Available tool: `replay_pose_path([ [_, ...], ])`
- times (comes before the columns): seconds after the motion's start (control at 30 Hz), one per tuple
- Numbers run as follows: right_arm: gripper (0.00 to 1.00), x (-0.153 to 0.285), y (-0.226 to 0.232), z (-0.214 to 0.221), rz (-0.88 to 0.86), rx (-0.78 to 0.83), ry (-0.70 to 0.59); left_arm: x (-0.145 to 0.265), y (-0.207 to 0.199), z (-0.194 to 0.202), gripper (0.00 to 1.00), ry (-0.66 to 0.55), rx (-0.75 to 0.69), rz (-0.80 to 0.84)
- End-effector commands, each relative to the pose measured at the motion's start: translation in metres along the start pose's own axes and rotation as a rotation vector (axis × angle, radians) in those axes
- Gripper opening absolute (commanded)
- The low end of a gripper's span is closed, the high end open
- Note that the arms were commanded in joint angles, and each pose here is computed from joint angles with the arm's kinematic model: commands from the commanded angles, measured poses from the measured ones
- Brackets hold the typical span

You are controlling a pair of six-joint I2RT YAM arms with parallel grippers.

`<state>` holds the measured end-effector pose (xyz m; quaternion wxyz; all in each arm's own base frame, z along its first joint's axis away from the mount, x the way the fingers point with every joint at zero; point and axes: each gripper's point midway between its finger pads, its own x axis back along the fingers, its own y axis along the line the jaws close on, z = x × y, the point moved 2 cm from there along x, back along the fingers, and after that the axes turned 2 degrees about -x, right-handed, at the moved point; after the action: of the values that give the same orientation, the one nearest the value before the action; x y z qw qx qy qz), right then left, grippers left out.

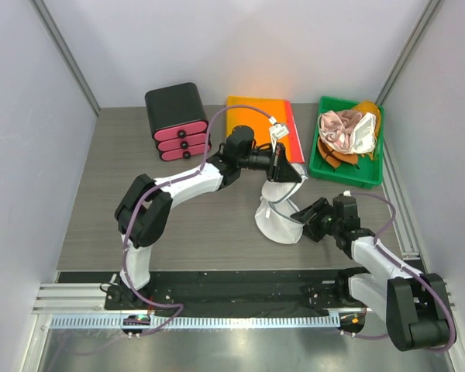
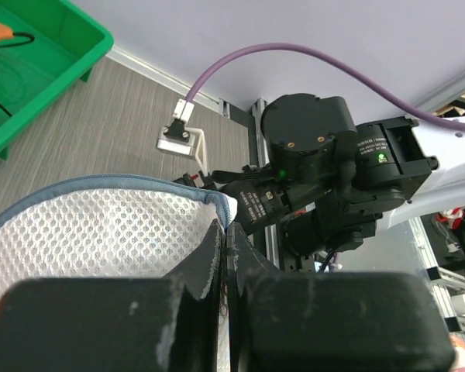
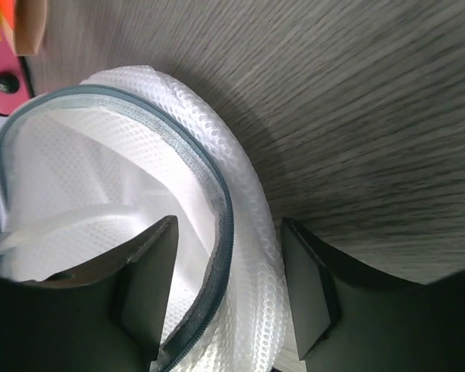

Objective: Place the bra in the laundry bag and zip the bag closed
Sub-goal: Open the laundry bag at the center of the board.

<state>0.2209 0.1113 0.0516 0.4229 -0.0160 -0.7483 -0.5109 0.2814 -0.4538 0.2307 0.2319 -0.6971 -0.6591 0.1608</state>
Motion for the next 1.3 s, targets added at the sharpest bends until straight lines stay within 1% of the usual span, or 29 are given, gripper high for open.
replay_pose_path([
  [0.0,0.62,0.009,0.011,-0.022,0.056,0.119,-0.095,0.012,-0.03,-0.03,0.0,-0.037,-0.112,0.042],
  [0.03,0.64,0.014,0.007,-0.026,0.108,0.16,-0.124,0.013,-0.03,-0.029,0.0,-0.034,-0.122,0.039],
  [0.07,0.66,0.023,0.014,-0.036,0.13,0.23,-0.167,0.014,-0.03,-0.03,0.0,-0.035,-0.126,0.034],
  [0.1,0.7,0.03,0.005,-0.038,0.199,0.25,-0.186,0.014,-0.03,-0.031,0.0,-0.035,-0.126,0.033],
  [0.13,0.71,0.039,0.013,-0.047,0.188,0.277,-0.243,0.014,-0.03,-0.032,0.0,-0.039,-0.128,0.026],
  [0.2,0.71,0.044,0.017,-0.045,0.168,0.282,-0.241,0.014,-0.032,-0.034,0.0,-0.045,-0.134,0.03],
  [0.23,0.7,0.043,0.02,-0.037,0.139,0.274,-0.201,0.014,-0.032,-0.034,0.0,-0.045,-0.129,0.032],
  [0.33,0.68,0.035,0.018,-0.022,0.11,0.221,-0.124,0.013,-0.032,-0.034,0.0,-0.048,-0.124,0.03],
  [0.5,0.63,0.033,0.018,-0.016,0.087,0.158,-0.136,0.013,-0.032,-0.035,0.0,-0.051,-0.121,0.031],
  [0.53,0.63,0.031,0.013,-0.012,0.094,0.146,-0.127,0.013,-0.032,-0.036,0.0,-0.051,-0.118,0.031],
  [0.57,0.61,0.025,0.012,-0.003,0.063,0.117,-0.092,0.012,-0.033,-0.036,0.0,-0.057,-0.115,0.037],
  [0.67,0.59,0.016,0.014,0.009,0.023,0.081,-0.042,0.012,-0.034,-0.038,0.0,-0.061,-0.112,0.036],
  [0.73,0.56,0.012,0.019,0.011,-0.003,0.08,-0.036,0.011,-0.033,-0.038,0.0,-0.06,-0.109,0.036],
  [0.83,0.49,0.009,0.025,0.012,-0.02,0.078,-0.035,0.012,-0.032,-0.038,0.0,-0.061,-0.107,0.029],
  [1.07,0.41,0.008,0.031,0.013,-0.03,0.084,-0.032,0.012,-0.033,-0.038,0.0,-0.056,-0.103,0.03],
  [1.1,0.32,0.007,0.031,0.013,-0.03,0.082,-0.032,0.011,-0.032,-0.038,0.0,-0.056,-0.101,0.029],
  [1.17,0.21,0.007,0.033,0.01,-0.029,0.088,-0.045,0.011,-0.032,-0.038,0.0,-0.056,-0.103,0.029],
  [1.2,0.13,0.008,0.035,0.007,-0.035,0.096,-0.061,0.012,-0.032,-0.038,0.0,-0.056,-0.098,0.022],
  [1.23,0.09,0.01,0.037,0.005,-0.036,0.119,-0.074,0.012,-0.031,-0.038,0.0,-0.055,-0.097,0.016],
  [1.27,0.06,0.014,0.049,-0.001,-0.053,0.142,-0.097,0.013,-0.034,-0.04,0.0,-0.058,-0.101,0.016],
])
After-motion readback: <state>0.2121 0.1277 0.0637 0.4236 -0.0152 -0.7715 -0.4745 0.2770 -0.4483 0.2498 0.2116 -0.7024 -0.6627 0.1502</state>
